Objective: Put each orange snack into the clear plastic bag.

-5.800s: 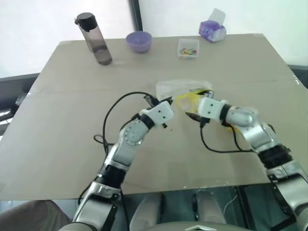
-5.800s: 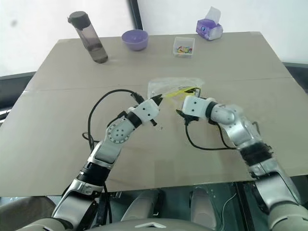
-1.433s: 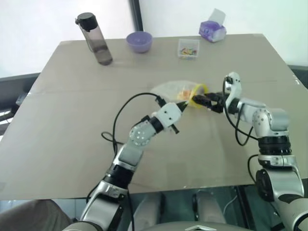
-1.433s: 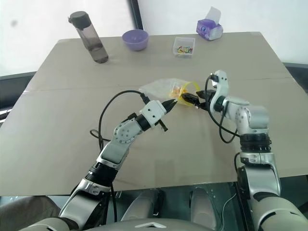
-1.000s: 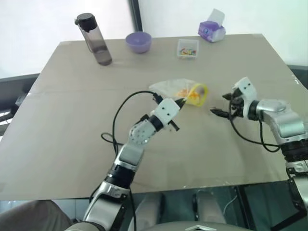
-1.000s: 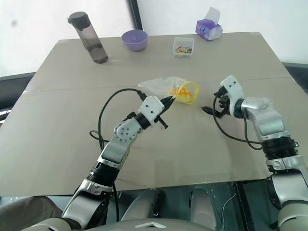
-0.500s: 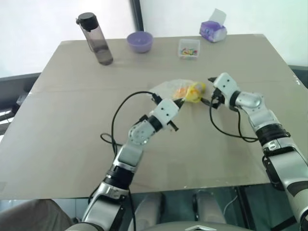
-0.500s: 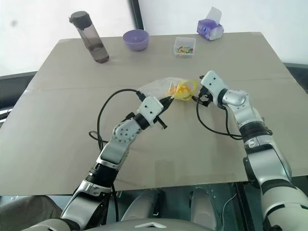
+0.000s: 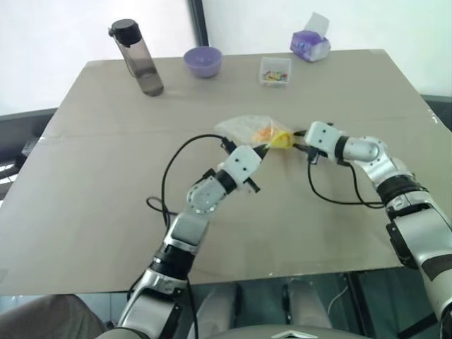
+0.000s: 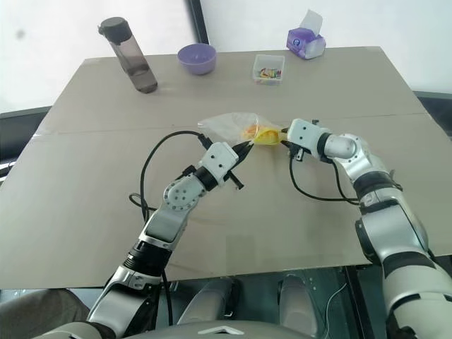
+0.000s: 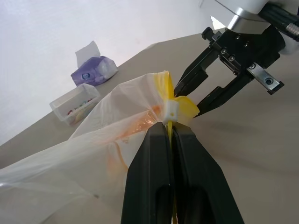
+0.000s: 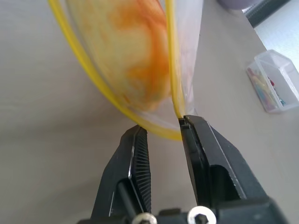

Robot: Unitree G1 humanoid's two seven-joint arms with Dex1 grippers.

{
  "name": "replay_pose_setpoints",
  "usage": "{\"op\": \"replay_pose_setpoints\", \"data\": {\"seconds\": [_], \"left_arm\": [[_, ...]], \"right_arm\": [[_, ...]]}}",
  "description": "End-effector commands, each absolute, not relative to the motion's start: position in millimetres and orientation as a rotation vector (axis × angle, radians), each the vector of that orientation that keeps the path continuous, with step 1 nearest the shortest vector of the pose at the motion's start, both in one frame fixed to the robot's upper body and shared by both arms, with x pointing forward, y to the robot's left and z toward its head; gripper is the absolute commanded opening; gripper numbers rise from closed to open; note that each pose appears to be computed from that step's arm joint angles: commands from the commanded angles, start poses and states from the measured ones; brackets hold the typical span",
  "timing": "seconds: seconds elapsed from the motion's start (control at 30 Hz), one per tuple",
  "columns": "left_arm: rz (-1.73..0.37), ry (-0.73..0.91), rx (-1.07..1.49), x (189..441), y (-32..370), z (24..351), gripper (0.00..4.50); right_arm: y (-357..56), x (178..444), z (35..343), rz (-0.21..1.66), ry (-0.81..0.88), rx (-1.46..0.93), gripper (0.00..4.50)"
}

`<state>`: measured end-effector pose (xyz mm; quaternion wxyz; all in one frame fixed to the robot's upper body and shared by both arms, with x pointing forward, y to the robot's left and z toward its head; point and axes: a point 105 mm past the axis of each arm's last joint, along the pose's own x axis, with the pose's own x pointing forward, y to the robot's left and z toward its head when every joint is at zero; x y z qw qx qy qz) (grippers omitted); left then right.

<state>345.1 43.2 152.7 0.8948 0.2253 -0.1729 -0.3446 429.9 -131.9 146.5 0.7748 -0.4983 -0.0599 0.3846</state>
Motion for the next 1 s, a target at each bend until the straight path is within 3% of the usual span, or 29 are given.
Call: {"op": "replay_pose_setpoints", "data": {"seconds": [0.03, 1.0], "left_arm": [[-0.707, -0.417, 0.475, 339, 42, 166, 0.00], [-0.710, -0.424, 0.465, 339, 37, 166, 0.00]], "right_arm": [[-131, 436, 168, 0.788, -0.194, -1.104, 1.21], [-111, 445, 164, 0.741, -0.246, -1.289, 1.21]]}}
